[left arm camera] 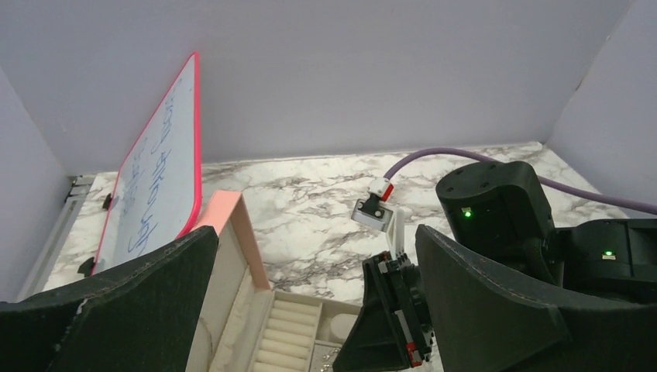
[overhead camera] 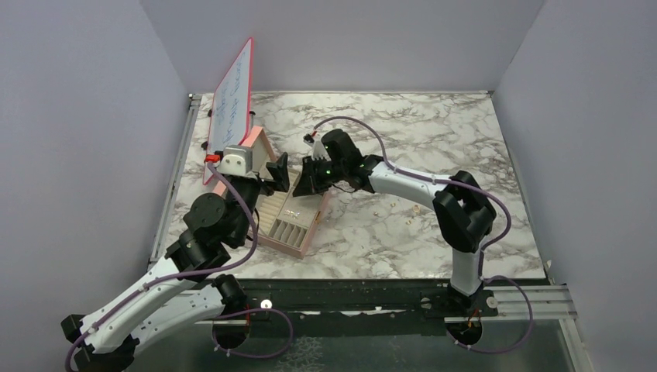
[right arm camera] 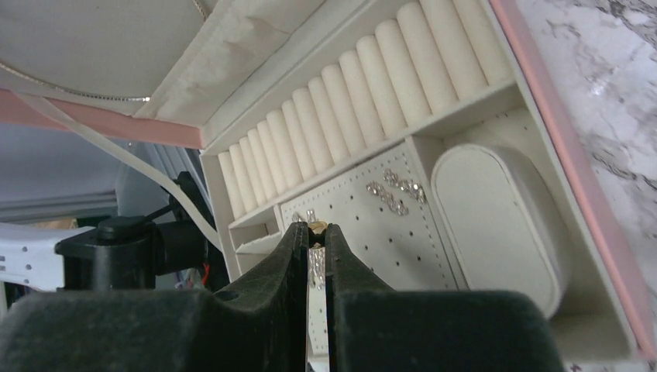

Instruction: Organize the mixed jewelry

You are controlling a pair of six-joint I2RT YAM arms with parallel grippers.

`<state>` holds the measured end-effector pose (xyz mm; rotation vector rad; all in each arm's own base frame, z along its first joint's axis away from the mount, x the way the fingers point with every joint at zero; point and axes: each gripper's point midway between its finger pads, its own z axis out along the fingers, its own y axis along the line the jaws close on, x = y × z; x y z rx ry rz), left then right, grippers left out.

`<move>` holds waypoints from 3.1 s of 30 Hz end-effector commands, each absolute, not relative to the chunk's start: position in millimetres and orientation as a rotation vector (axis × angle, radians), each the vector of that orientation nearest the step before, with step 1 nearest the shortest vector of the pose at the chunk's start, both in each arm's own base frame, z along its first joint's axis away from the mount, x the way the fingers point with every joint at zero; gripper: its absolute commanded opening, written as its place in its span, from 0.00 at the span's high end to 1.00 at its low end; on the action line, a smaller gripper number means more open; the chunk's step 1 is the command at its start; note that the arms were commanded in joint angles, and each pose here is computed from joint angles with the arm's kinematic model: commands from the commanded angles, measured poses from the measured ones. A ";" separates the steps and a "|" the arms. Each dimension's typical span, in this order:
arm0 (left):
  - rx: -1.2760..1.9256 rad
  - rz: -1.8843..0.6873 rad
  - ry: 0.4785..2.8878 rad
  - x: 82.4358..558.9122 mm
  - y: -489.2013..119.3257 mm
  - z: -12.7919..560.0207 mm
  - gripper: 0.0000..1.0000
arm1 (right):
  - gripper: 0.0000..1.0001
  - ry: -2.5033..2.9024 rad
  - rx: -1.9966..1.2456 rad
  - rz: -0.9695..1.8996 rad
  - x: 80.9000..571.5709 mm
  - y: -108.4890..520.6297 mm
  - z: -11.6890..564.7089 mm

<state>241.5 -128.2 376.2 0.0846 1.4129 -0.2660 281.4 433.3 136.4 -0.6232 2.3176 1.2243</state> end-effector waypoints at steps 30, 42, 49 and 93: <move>-0.071 -0.163 1.382 232.7 -81.7 377.5 0.01 | 0.92 2.308 -0.850 1.160 272.1 463.4 105.8; -0.047 -0.137 1.396 233.5 -81.8 374.0 0.01 | 0.92 2.347 -0.876 1.180 265.3 465.0 93.8; -0.041 -0.145 1.392 234.5 -84.8 373.6 0.01 | 0.92 2.342 -0.878 1.189 260.4 460.5 99.5; 0.016 -0.139 1.401 239.2 -96.4 369.4 0.01 | 0.89 2.344 -0.927 0.917 269.1 456.8 69.5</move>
